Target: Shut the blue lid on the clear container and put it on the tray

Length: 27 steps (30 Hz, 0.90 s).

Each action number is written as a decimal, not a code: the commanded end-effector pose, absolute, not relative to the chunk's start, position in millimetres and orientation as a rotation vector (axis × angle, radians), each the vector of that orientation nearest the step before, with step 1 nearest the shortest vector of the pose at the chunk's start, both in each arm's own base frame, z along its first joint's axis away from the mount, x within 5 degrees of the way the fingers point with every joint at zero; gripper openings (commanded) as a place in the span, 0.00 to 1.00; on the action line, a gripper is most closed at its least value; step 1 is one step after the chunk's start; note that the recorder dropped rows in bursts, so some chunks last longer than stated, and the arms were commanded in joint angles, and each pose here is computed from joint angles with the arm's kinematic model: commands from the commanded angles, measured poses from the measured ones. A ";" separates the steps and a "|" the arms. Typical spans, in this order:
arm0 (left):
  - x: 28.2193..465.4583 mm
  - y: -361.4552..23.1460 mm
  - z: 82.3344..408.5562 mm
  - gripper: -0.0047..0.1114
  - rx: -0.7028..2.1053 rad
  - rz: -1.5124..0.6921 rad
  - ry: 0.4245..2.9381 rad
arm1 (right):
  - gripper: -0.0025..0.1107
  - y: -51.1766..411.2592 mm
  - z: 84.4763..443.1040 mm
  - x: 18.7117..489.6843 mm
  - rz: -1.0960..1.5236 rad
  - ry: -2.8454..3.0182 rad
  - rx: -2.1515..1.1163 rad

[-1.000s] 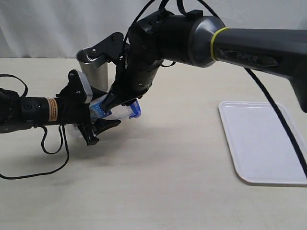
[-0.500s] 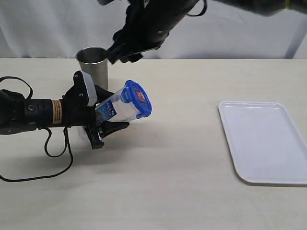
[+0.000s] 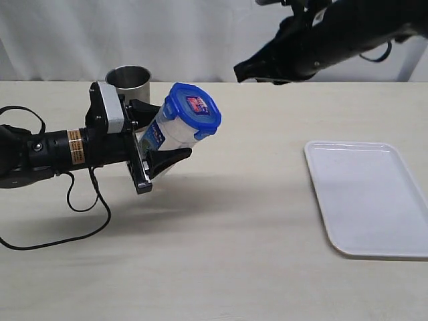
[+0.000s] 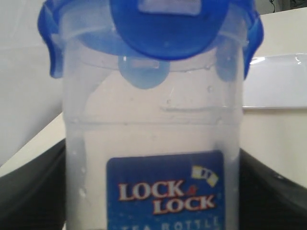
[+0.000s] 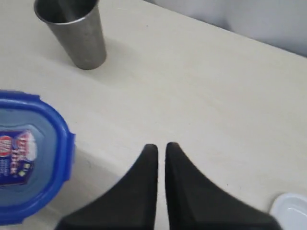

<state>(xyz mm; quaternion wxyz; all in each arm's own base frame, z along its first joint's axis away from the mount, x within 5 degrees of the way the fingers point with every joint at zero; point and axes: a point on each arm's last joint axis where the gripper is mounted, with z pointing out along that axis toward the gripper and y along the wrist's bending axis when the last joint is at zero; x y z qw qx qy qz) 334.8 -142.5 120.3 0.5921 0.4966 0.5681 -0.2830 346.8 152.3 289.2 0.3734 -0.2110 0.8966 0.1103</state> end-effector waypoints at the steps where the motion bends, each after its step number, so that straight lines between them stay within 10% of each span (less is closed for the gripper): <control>1: 335.7 -142.6 123.8 0.04 1.115 -0.666 1.302 | 0.06 154.8 260.3 352.2 0.336 2.295 -0.502; 27: 338.1 -141.5 124.9 0.04 0.989 -0.765 1.402 | 0.06 188.9 252.9 349.9 0.765 2.151 -0.721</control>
